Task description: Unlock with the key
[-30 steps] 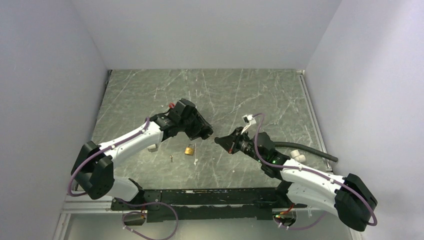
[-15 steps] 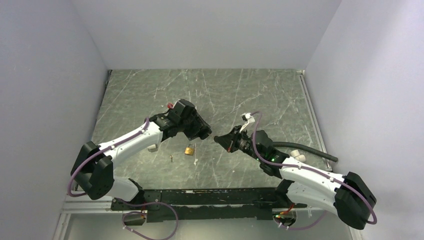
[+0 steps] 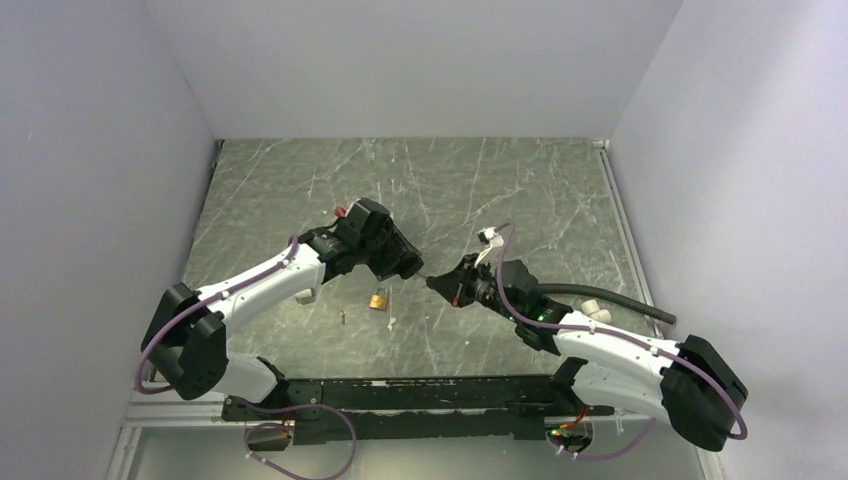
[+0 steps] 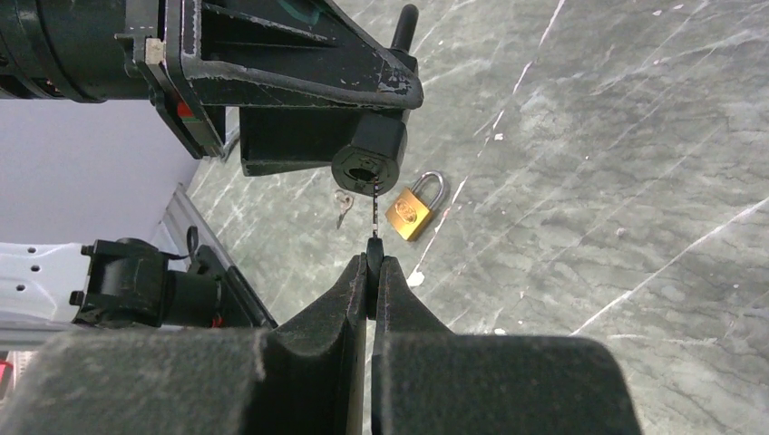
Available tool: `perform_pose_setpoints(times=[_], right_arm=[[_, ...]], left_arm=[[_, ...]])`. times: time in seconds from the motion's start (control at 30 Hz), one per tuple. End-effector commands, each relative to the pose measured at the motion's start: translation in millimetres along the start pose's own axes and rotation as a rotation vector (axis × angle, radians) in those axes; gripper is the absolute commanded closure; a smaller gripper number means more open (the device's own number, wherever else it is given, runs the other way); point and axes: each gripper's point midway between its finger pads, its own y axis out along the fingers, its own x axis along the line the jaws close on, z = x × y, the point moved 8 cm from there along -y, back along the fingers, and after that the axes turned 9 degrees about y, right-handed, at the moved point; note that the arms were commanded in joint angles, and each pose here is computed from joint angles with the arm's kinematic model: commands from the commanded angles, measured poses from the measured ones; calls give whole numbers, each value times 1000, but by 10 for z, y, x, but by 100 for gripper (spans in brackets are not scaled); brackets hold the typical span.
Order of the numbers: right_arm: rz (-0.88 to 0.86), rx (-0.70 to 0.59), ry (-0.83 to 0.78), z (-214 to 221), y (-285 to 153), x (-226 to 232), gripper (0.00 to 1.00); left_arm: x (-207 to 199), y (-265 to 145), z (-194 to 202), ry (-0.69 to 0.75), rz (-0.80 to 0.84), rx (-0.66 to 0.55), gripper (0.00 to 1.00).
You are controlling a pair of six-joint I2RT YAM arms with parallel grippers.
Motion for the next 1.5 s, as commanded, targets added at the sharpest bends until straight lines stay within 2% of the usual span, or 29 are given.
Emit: perform_pose_setpoints(times=[0.0,0.43,0.77,1.1,1.47], right_arm=[[-82,-71,8,-180,56,229,100],[-100,-87,9,-229,84,288,100],[-41,-182,82,-291,114,219,100],[-8,-174,142,-260,315,255,100],[31,-268,174,-260,443,354,100]], left_arm=[[-224,-171,-105,-26,117,-52,100],[-220,-184,-106,-23,117,-52,100],[-206,-192,-96,-37,118,-51,100],[-160,-178,-147,-94,70,-109,100],[-48,-270,-200,-214,-10,-181,100]])
